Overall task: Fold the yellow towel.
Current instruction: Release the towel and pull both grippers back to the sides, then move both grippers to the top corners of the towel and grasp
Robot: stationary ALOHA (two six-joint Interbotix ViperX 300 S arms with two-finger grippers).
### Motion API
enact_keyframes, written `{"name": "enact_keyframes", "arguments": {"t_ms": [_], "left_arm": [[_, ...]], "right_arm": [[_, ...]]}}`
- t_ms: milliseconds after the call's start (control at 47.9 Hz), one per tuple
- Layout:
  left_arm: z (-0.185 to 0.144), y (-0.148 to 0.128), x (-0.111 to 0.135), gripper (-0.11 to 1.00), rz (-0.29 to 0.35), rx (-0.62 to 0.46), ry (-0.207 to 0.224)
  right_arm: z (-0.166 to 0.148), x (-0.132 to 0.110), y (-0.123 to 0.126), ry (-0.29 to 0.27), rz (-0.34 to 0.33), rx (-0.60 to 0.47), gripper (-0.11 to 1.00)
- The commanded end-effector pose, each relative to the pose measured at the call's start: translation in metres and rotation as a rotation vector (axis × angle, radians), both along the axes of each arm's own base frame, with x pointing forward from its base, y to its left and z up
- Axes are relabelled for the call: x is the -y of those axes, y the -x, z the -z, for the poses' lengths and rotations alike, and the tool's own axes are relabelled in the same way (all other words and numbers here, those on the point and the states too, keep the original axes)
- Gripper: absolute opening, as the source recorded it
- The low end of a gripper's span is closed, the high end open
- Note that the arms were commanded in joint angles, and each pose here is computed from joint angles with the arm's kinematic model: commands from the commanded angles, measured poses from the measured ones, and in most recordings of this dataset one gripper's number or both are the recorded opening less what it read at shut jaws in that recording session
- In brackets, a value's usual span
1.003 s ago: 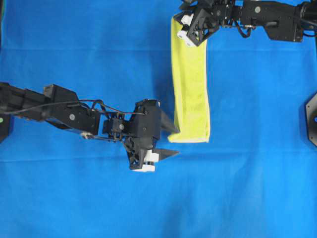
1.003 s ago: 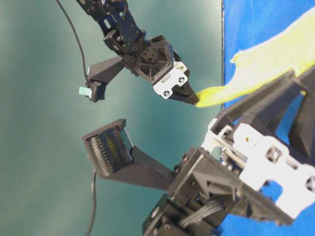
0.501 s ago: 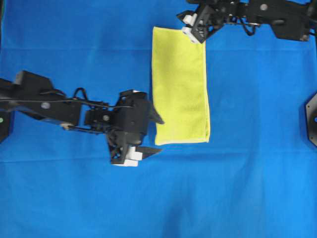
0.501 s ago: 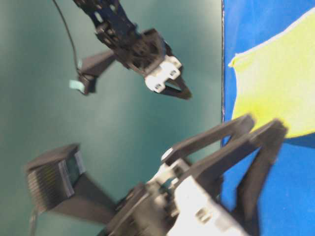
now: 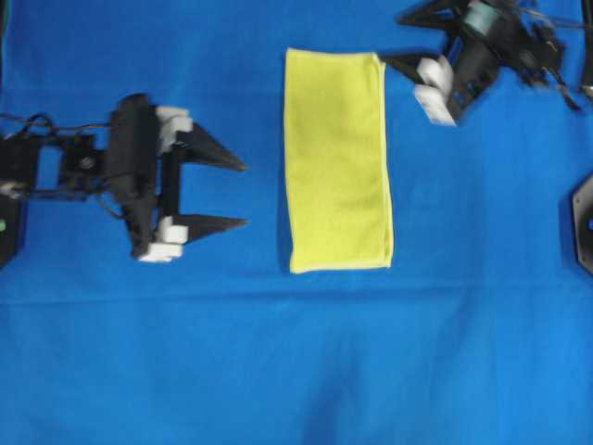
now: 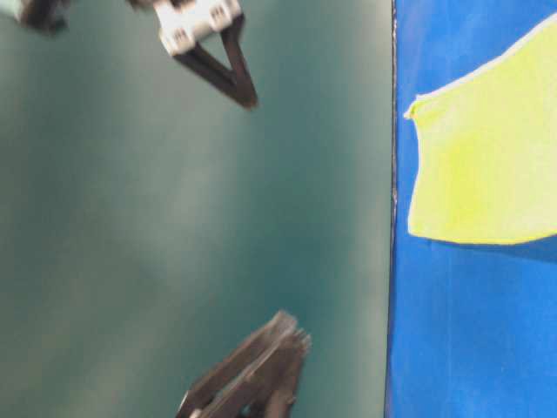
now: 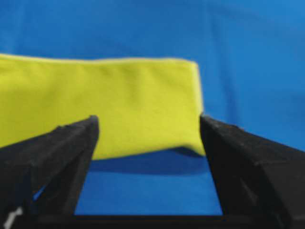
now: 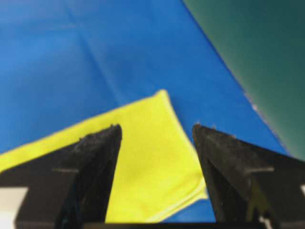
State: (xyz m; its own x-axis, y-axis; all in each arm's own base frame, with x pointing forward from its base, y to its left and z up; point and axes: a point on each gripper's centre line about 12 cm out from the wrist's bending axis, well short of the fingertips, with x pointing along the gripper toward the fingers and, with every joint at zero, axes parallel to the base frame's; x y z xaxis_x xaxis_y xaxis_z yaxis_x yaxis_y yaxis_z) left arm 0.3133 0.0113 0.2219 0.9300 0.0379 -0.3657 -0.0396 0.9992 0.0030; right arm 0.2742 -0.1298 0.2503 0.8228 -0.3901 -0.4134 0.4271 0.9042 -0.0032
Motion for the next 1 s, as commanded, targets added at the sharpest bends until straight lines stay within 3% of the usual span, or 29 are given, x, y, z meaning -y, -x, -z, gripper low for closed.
{"name": "enact_keyframes", "arguments": {"t_ms": [0, 146, 334, 982], "left_arm": [[-0.015, 0.015, -0.009, 0.8, -0.03, 0.095, -0.01], [-0.014, 0.046, -0.018, 0.8, -0.074, 0.153, -0.017], [-0.008, 0.068, -0.02, 0.8, -0.093, 0.195, -0.01], [-0.013, 0.063, -0.02, 0.8, -0.094, 0.215, -0.009]], "right_arm": [[-0.014, -0.014, 0.016, 0.022, -0.038, 0.099, 0.63], [-0.006, -0.031, 0.039, 0.019, -0.078, 0.17, 0.63], [0.017, -0.043, 0.056, -0.033, -0.092, 0.197, 0.63], [0.017, -0.038, 0.057, -0.044, -0.058, 0.178, 0.63]]}}
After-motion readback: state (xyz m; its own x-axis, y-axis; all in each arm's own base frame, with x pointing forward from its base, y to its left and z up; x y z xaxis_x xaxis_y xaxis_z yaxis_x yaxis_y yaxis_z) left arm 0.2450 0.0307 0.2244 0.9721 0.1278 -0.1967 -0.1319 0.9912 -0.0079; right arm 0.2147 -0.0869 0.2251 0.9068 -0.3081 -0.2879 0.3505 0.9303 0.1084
